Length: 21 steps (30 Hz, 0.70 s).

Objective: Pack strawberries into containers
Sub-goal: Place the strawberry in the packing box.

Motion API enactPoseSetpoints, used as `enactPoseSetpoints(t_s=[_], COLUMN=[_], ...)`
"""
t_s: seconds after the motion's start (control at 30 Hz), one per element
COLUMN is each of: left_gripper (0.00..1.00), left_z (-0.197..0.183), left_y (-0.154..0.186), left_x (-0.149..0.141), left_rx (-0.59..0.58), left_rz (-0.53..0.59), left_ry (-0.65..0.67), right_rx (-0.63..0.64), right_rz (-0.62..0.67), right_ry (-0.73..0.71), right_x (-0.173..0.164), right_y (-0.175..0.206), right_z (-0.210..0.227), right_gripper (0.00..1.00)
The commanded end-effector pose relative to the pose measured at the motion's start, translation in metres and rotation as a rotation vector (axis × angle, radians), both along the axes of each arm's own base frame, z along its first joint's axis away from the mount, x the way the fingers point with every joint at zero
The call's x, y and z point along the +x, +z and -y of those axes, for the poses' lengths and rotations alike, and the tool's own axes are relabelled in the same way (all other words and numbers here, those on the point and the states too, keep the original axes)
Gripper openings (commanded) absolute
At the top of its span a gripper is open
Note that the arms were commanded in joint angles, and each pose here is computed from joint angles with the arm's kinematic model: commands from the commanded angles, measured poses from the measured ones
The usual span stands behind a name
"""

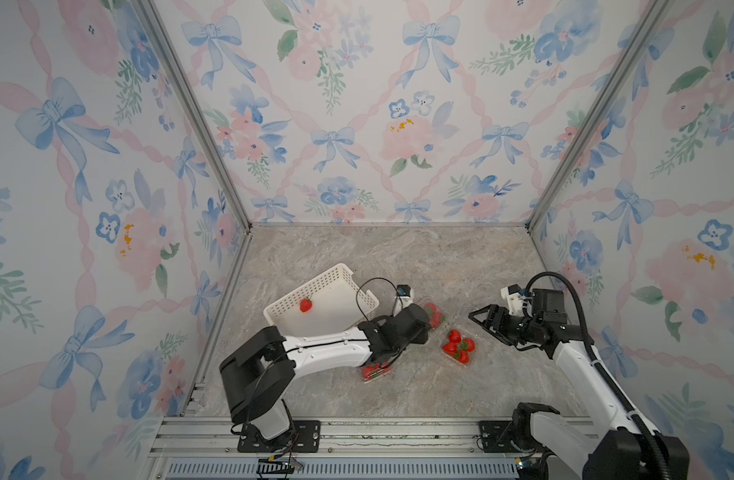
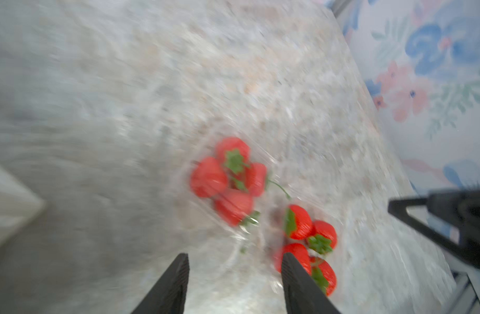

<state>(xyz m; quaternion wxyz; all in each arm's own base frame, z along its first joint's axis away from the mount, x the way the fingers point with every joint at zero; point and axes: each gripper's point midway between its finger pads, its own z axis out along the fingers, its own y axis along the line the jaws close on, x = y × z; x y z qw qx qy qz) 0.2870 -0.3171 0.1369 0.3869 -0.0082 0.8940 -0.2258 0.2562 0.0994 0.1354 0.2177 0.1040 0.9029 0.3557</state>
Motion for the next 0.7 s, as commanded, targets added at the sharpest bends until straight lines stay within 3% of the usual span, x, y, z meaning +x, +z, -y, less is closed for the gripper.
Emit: enactPoseSetpoints(t_s=[0.0,0.2,0.33,0.47,0.67], left_gripper=[0.59,0.63,0.64,0.66,0.63], left_z=[-0.074,-0.190,-0.245,-0.273,-0.285], left_y=[0.000,-0.011,-0.034,-0.047,-0.067], left_x=[0.020,0.041,0.041,0.049,0.069], left_rx=[0.029,0.038,0.035,0.056,0.106], left_rz=[-0.001,-0.051,-0.111,-0.162,-0.227], left_ry=[0.170,0.410,0.529,0.586,0.597], right_rx=[-0.050,-0.063,-0.068,-0.069,-0.061], right_rz=[0.058,0.091,0.096,0.093,0.096], right_ry=[0.071,0.149,0.178,0.201,0.215], right_x=[0.008,0.025,0.036,0.048,0.065], right_y=[0.015,0.030,0.033,0.036,0.037], right_z=[-0.018,-0.047,-0.060,-0.071,-0.083], right_gripper=[0.73,0.73,0.73,0.73,0.73])
